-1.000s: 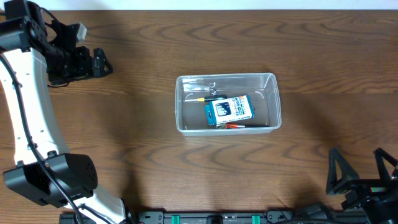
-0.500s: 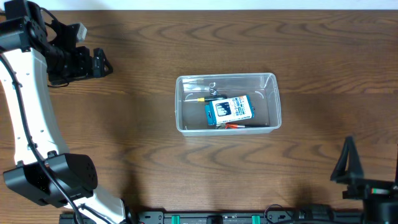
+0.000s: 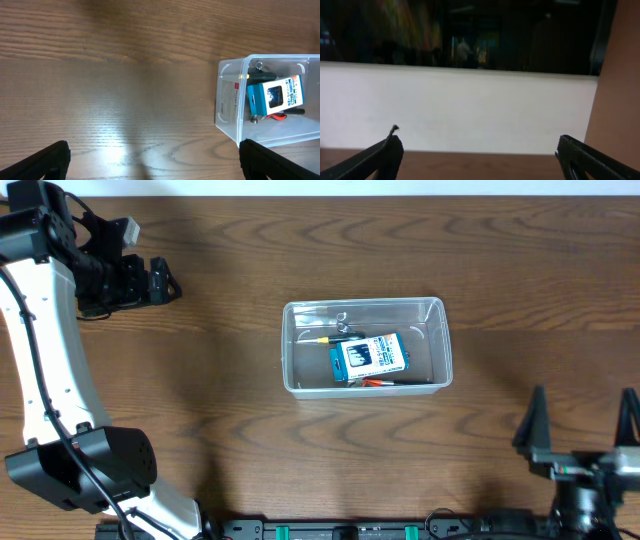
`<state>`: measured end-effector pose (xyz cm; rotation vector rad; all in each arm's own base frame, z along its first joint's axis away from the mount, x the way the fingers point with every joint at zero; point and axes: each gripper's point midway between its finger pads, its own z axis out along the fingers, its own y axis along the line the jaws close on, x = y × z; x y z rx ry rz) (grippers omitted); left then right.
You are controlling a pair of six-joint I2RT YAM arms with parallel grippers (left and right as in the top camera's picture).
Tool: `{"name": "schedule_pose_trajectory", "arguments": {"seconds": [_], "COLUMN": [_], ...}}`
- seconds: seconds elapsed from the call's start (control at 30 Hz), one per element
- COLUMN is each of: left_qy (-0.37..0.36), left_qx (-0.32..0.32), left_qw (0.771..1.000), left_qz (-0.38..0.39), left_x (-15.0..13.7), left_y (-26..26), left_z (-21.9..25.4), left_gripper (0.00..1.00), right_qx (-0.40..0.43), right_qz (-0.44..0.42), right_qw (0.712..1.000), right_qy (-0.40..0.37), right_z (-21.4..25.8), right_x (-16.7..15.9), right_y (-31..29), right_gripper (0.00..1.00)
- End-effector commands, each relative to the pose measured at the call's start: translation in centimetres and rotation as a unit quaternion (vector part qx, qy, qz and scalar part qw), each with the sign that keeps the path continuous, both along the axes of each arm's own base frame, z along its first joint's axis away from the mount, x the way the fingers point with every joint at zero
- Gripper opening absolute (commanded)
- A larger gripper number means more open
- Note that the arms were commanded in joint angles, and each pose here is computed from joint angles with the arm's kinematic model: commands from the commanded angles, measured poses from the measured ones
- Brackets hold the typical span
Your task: Pack container
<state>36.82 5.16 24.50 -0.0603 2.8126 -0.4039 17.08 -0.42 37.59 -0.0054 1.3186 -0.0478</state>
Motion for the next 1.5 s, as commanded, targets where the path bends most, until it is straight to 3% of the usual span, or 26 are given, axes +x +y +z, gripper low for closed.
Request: {"name": "schedule_pose_trajectory", "arguments": {"seconds": [0.0,0.33,0.73,1.47], "left_qy": [0.003,0.003,0.003,0.003], "left_qx": [0.002,0.002,0.002,0.002], "left_qw": [1.0,1.0,1.0,1.0], "left_qz": [0.008,0.008,0.008,0.008], "left_x": [-0.1,-0.1,-0.1,-0.1], "left_y": [0.2,0.2,0.2,0.2], "left_z": [0.0,0.0,0.0,0.0], "left_gripper": [0.98,0.99,0.98,0.98], "right_qx": [-0.008,-0.007,-0.021,-0.024], "right_qz": [0.006,0.02,0.017,0.024], "right_qw": [1.0,1.0,0.999,0.985], "right_qy": [0.005,0.017,0.042,0.166], "right_z": [-1.6,-6.6,-8.6,-21.9], "right_x": [1.1,3.4,4.2,7.5], "right_y": [0.2,0.7,0.7,0.9], "right_gripper": [0.99,0.99,0.99,0.99]}}
